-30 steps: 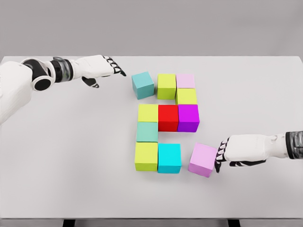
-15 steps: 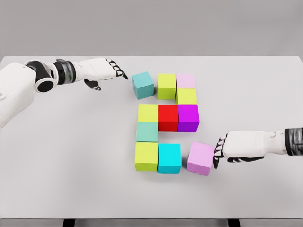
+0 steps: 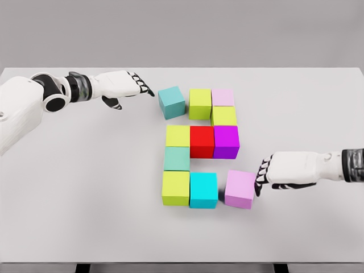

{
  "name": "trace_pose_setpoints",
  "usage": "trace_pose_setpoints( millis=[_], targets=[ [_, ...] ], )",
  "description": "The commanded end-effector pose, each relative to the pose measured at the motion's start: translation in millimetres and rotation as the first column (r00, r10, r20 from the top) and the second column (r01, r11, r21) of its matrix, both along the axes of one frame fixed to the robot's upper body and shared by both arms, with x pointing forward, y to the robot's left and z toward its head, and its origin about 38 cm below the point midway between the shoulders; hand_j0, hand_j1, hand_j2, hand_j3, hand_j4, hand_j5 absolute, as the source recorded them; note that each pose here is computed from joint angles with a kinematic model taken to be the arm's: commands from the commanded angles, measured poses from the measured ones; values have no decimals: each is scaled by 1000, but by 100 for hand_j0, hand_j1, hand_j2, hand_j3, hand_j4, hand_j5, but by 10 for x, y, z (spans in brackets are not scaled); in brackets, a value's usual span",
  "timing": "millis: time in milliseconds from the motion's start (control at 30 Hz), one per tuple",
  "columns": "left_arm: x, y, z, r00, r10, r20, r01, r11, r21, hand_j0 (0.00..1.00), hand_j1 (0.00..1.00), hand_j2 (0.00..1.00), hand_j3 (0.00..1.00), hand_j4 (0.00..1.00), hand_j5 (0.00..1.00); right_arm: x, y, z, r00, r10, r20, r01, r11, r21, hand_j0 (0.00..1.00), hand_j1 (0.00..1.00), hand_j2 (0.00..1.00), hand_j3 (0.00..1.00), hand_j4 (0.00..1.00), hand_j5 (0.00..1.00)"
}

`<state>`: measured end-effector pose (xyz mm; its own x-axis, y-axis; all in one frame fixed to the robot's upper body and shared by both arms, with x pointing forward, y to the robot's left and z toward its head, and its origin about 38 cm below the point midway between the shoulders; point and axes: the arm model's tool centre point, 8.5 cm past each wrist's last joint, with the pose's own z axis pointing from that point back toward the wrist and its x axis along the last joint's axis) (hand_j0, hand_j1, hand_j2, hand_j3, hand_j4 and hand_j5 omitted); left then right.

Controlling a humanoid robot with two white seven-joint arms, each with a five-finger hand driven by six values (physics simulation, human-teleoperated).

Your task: Assemble the squares on the desktop into the number 2

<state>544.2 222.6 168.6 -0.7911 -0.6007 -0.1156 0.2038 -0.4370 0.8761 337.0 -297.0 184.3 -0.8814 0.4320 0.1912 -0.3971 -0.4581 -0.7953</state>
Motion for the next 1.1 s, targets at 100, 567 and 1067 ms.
trace_pose_setpoints(
  millis=[100, 567, 1067],
  targets=[
    [-4, -74, -14, 1000, -9, -3, 9, 1000, -11, 90, 90, 90, 90, 90, 90, 32, 20, 36, 1000, -3, 10, 3, 1000, 12, 56, 56, 56, 56, 56, 56],
    [-7, -197, -20, 1000, -27, -7, 27, 1000, -15, 90, 90, 90, 90, 90, 90, 204, -109, 224, 994, -67, 87, 62, 997, 53, 56, 56, 56, 56, 56, 56],
    [13, -217, 33, 1000, -29, 2, 29, 999, -21, 95, 95, 95, 95, 95, 95, 84, -376, 163, 987, -134, 86, 126, 988, 93, 56, 56, 56, 56, 56, 56]
  ],
)
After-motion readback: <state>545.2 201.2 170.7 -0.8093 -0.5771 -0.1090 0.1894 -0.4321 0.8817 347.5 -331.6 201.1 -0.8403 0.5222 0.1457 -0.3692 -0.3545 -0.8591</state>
